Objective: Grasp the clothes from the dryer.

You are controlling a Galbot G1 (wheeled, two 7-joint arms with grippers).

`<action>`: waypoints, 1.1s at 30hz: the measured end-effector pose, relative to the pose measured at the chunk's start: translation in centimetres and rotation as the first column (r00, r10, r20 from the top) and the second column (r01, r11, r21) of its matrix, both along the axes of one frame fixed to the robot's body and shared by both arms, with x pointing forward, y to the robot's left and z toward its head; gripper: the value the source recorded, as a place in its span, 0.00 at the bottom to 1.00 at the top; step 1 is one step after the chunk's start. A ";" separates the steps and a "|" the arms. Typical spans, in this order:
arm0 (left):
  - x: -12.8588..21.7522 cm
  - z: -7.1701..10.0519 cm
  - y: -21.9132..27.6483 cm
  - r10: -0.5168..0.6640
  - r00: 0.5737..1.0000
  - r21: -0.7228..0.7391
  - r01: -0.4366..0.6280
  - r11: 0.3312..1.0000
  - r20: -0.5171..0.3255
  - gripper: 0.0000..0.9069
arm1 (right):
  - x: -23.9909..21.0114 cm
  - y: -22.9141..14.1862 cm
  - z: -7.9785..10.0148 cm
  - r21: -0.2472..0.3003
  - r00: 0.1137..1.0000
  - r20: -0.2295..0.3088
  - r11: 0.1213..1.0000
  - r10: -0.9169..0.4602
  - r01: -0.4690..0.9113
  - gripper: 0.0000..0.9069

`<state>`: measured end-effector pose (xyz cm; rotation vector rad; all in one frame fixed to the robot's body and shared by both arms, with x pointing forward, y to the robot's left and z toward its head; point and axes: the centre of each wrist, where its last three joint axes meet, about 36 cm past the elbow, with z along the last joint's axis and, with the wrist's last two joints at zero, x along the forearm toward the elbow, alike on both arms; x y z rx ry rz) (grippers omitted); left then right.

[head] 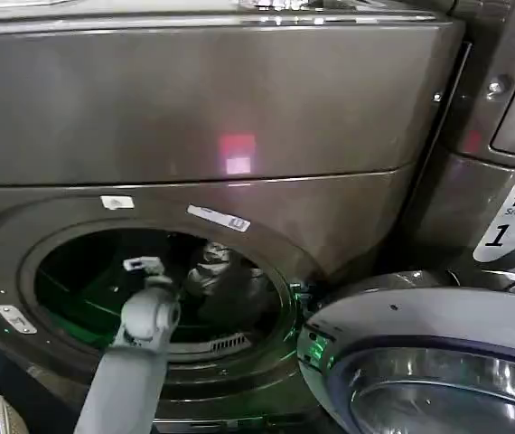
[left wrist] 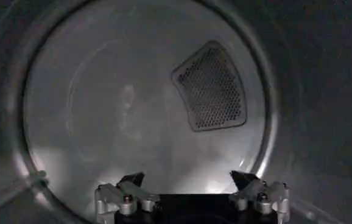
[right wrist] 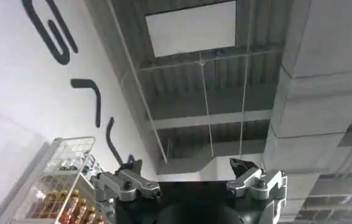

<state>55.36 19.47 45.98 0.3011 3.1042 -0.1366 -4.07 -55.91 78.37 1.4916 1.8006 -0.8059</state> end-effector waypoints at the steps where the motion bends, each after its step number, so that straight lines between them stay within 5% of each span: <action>1: 0.7 -0.1 0.0 0.003 1.000 0.004 -0.003 1.000 -0.004 1.00 | 0.0 0.0 0.0 -0.001 1.000 0.001 1.000 0.000 0.000 1.00; 33: 18.2 1.4 -2.0 -0.015 0.990 0.107 0.031 0.994 -0.140 1.00 | -0.2 -0.2 -0.6 0.012 1.000 0.025 1.000 0.010 -0.010 1.00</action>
